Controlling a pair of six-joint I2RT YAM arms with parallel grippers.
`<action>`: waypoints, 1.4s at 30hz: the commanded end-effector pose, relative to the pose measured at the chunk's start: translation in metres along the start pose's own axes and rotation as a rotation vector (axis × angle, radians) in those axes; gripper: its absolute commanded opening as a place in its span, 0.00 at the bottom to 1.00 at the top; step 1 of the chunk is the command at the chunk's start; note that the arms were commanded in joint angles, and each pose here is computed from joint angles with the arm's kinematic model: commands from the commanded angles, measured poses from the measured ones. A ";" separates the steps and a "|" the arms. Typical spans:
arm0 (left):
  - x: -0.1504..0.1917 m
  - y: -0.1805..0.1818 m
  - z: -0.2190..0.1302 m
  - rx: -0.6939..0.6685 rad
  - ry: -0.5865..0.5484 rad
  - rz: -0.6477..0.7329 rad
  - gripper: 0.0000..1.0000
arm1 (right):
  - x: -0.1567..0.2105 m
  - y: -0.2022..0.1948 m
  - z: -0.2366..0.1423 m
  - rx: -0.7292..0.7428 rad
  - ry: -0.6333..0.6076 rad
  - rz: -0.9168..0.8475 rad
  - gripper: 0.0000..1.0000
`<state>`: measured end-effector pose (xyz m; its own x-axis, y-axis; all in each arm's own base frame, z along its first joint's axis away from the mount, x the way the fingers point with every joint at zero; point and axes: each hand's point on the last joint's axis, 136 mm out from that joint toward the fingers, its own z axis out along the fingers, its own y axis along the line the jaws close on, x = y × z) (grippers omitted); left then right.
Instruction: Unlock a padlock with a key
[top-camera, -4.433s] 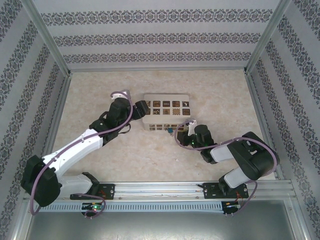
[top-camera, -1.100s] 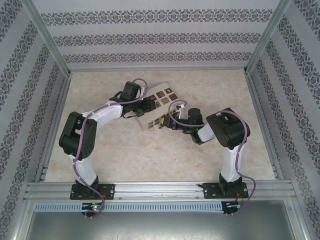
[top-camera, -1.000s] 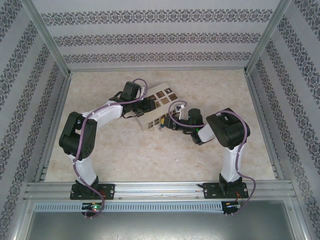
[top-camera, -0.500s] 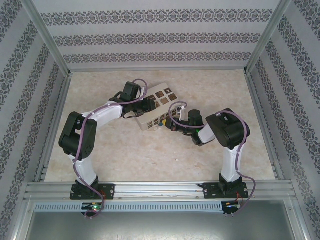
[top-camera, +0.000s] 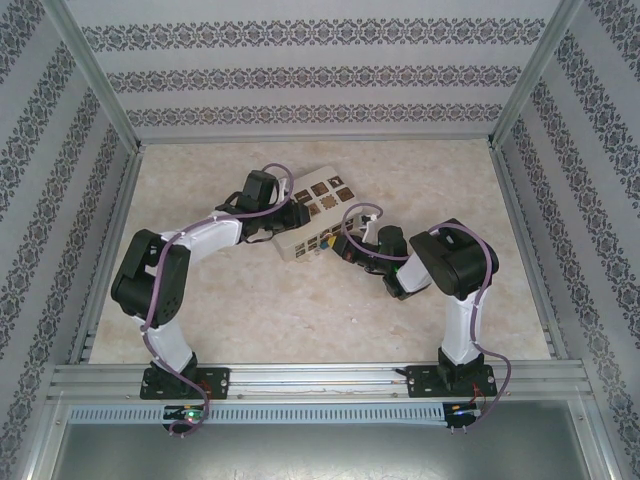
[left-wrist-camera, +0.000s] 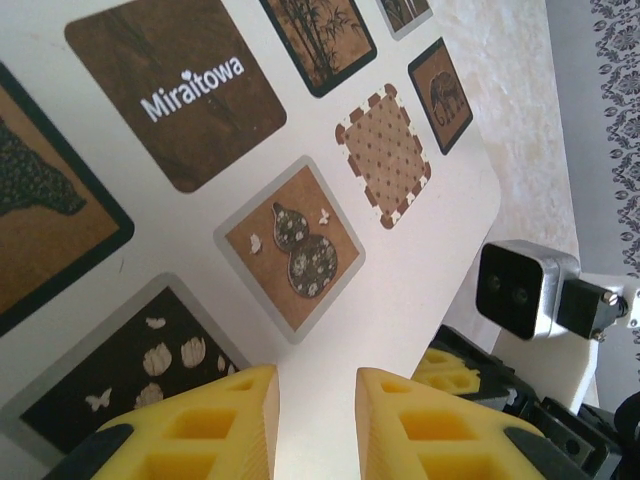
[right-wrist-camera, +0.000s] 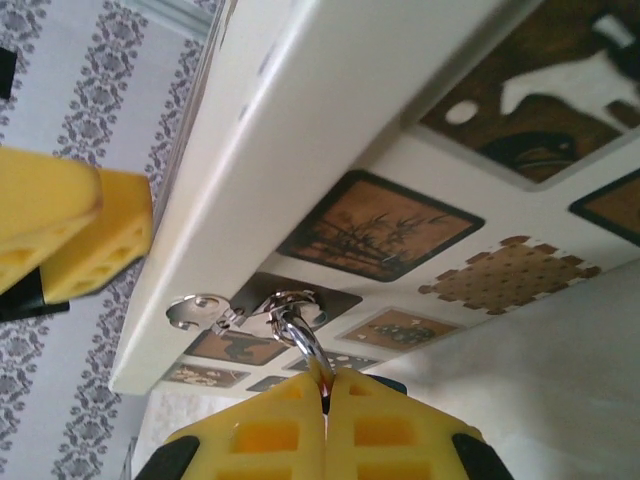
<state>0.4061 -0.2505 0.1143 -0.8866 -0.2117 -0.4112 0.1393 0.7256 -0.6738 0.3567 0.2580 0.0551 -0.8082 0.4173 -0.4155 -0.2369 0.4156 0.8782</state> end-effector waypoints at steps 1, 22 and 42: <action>0.047 0.031 0.006 -0.102 0.124 -0.080 0.26 | -0.023 0.020 -0.004 -0.044 -0.115 0.025 0.00; -0.030 -0.029 -0.077 -0.040 -0.216 0.115 0.50 | 0.012 0.034 -0.108 0.284 0.068 -0.196 0.00; -0.032 0.039 -0.177 -0.293 -0.563 0.139 0.61 | 0.114 0.027 -0.130 0.395 0.576 -0.035 0.00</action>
<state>0.3599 -0.1114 0.2013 -0.5407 -0.3615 -0.7596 0.0463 0.8888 -0.4559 0.1826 0.2011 0.0537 -0.9899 -0.0142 -0.1408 -0.1035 0.7513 0.6518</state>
